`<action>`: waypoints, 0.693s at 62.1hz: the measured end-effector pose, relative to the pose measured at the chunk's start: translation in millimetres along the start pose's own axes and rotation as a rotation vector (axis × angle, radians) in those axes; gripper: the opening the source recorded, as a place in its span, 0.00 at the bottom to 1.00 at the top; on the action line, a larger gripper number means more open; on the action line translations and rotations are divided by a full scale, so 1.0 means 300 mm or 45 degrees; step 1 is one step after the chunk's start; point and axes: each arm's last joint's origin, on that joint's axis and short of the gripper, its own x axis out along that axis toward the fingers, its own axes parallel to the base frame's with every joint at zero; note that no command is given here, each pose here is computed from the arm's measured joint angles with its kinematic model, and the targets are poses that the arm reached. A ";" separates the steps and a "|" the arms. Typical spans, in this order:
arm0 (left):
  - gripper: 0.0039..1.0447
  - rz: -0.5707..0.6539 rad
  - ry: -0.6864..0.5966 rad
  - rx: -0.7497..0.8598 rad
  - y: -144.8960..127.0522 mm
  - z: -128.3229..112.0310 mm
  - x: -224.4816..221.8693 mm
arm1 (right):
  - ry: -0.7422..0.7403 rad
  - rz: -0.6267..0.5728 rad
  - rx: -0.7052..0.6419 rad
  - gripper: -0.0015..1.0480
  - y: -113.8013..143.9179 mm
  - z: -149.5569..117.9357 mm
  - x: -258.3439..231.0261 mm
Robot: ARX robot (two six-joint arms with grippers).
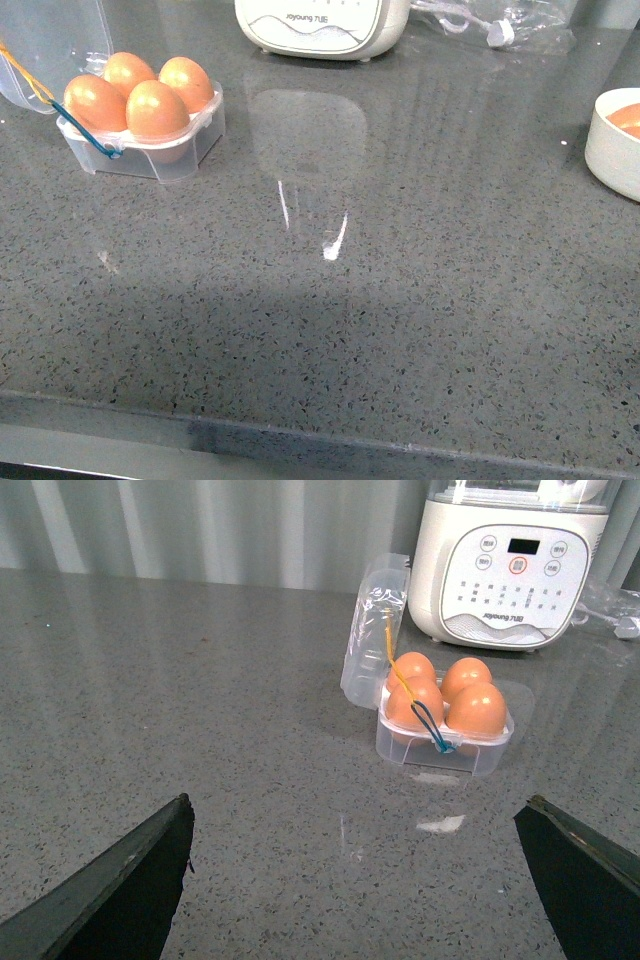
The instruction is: Put egg into box
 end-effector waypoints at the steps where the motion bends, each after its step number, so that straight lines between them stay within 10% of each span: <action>1: 0.94 0.000 0.000 0.000 0.000 0.000 0.000 | 0.000 0.000 0.000 0.03 0.000 -0.001 -0.002; 43: 0.94 0.000 0.000 0.000 0.000 0.000 0.000 | 0.017 0.000 0.001 0.03 0.000 -0.040 -0.060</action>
